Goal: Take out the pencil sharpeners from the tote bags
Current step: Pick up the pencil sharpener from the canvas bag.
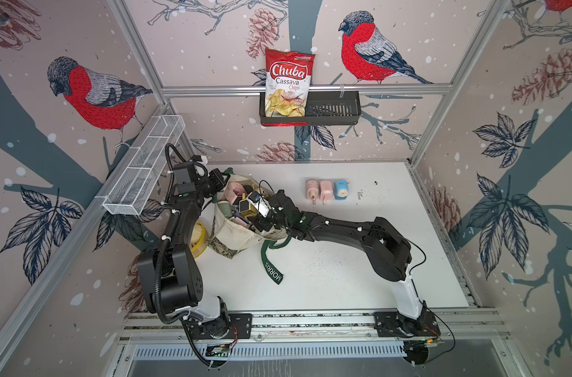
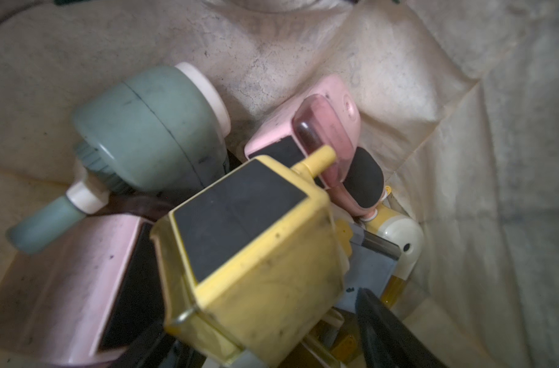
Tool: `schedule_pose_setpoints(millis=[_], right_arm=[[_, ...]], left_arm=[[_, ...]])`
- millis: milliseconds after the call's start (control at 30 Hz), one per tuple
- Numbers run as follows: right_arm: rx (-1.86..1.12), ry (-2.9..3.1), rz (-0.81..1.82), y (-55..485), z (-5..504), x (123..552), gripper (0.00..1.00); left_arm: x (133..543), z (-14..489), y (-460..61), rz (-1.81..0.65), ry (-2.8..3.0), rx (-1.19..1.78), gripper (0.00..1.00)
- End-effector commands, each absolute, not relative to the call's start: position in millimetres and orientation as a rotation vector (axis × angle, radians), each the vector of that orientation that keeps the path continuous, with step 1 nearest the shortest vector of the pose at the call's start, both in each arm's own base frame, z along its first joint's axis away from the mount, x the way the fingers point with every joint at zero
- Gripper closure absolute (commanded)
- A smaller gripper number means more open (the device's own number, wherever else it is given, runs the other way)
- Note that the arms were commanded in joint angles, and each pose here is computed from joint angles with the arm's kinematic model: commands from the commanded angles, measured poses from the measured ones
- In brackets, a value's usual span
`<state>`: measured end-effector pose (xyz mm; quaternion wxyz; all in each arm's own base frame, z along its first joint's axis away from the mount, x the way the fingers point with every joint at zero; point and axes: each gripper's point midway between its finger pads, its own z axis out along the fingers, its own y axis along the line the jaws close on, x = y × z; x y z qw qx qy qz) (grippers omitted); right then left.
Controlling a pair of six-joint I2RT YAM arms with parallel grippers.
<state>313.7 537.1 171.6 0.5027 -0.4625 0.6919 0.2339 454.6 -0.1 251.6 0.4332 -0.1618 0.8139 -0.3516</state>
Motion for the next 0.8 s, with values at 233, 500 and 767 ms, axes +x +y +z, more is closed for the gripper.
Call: schedule_pose_setpoints(millis=[233, 500, 767], right_arm=[[-0.998, 1.667, 0.594, 537.8, 188.7, 331.1, 0.09], [-1.051, 1.713, 0.579, 551.9, 167.7, 338.2, 0.07], [-1.041, 1.713, 0.619, 553.6, 181.7, 334.8, 0.27]], left_arm=[[460.8, 289.3, -6.9, -0.9, 1.905, -0.266, 1.0], [461.1, 288.6, -6.8, -0.901, 1.906, -0.268, 1.0], [461.4, 286.7, -6.9, -0.905, 1.908, -0.271, 1.0]])
